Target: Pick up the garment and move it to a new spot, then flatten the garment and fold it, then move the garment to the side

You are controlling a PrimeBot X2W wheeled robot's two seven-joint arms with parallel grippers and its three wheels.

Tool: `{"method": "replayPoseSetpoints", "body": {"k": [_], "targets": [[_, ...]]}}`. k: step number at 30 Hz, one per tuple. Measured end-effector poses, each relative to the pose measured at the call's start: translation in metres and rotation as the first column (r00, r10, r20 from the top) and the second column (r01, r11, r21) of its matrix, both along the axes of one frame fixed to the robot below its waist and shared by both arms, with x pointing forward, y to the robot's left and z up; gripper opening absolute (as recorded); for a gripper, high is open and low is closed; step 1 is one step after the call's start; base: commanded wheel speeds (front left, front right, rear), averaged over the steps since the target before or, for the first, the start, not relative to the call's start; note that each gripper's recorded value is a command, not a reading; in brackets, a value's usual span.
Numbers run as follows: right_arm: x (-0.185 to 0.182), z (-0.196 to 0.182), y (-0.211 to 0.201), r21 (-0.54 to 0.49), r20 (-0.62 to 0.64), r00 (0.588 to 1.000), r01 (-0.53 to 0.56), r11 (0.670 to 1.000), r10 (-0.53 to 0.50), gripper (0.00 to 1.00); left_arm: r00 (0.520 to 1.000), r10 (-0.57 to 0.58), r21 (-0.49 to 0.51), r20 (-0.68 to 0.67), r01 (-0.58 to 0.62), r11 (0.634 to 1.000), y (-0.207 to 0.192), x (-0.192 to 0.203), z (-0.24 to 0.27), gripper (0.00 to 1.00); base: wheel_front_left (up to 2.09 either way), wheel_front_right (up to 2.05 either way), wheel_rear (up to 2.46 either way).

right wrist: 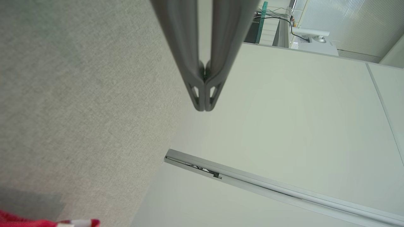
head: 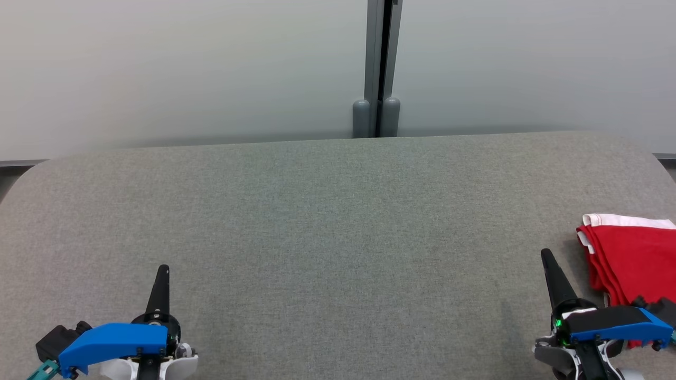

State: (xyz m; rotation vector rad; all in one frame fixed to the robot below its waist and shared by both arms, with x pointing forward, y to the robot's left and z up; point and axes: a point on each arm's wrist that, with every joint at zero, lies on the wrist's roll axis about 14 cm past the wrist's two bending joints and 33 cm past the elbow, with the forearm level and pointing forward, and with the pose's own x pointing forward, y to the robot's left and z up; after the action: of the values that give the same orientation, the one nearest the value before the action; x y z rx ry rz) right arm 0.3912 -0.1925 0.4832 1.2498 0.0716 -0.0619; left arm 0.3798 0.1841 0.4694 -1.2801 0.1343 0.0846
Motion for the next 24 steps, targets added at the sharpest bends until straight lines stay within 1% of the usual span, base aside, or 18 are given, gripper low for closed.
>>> {"method": "replayPoseSetpoints", "body": {"k": [12, 24], "targets": [[0.001, 0.008, -0.001, 0.099, 0.026, 1.0, 0.0, 0.995, -0.002, 0.0, 0.999, 0.011, -0.089, 0.033, -0.008, 0.996, 0.004, 0.003, 0.009, 0.0, 0.0, 0.0, 0.0], [-0.001, 0.013, -0.004, 0.191, 0.045, 0.999, 0.002, 0.982, -0.011, 0.0, 0.997, 0.029, -0.171, 0.065, -0.018, 0.985, 0.009, 0.004, 0.018, 0.0, 0.0, 0.0, 0.0]]}}
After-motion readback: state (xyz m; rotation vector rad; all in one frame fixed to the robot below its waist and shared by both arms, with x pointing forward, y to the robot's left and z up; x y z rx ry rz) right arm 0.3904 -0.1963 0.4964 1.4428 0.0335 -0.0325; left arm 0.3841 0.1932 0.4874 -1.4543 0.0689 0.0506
